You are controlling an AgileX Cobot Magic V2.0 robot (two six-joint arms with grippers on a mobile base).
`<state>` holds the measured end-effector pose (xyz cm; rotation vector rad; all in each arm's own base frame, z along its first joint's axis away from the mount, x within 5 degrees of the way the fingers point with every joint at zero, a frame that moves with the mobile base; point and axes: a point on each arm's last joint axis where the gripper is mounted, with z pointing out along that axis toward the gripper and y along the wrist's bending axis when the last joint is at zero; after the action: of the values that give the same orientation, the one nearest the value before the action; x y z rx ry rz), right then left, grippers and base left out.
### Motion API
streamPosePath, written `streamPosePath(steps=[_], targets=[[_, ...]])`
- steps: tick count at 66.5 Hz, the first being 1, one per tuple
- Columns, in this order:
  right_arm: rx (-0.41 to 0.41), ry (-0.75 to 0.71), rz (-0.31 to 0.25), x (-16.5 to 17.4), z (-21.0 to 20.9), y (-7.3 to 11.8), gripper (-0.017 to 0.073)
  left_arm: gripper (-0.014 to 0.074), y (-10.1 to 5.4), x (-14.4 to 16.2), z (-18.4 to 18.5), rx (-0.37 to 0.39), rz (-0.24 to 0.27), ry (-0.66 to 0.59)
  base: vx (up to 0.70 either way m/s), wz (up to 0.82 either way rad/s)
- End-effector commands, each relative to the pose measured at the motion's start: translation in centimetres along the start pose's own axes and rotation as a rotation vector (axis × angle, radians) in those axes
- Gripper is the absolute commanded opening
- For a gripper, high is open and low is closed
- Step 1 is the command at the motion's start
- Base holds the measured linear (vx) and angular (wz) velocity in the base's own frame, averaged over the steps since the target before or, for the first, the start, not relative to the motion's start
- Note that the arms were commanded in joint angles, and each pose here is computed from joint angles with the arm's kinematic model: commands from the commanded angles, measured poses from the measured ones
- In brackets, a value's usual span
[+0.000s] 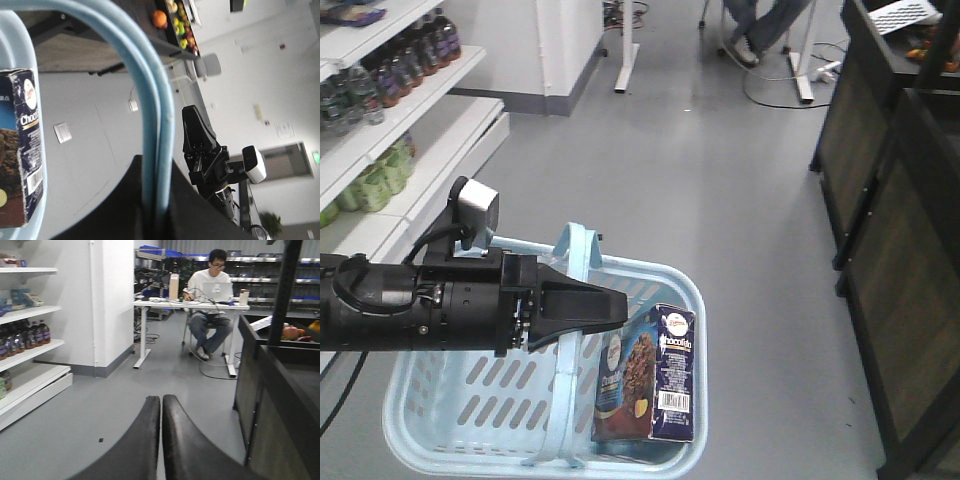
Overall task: Left arm holds basket, right arm returns cookies
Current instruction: 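Hold the basket in the left gripper while turning the base around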
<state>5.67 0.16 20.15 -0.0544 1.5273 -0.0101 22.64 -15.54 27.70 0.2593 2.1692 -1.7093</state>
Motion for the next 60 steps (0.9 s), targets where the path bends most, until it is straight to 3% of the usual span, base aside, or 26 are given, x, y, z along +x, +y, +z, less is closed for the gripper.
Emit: streamPosePath(steps=[1, 24, 60], targets=[[-0.003, -0.080, -0.007, -0.67, -0.08, 0.03, -0.0008, -0.0006, -2.79, -0.93, -0.42, 0.145, 0.015, -0.062, 0.20, -0.63], [-0.003, -0.080, -0.007, -0.67, -0.08, 0.03, -0.0008, -0.0006, -2.79, -0.93, -0.42, 0.145, 0.015, -0.062, 0.26, -0.46], [-0.003, -0.079, -0.007, -0.66, -0.08, 0.03, -0.0008, -0.0006, -2.79, -0.93, -0.42, 0.145, 0.015, -0.062, 0.41, -0.06]])
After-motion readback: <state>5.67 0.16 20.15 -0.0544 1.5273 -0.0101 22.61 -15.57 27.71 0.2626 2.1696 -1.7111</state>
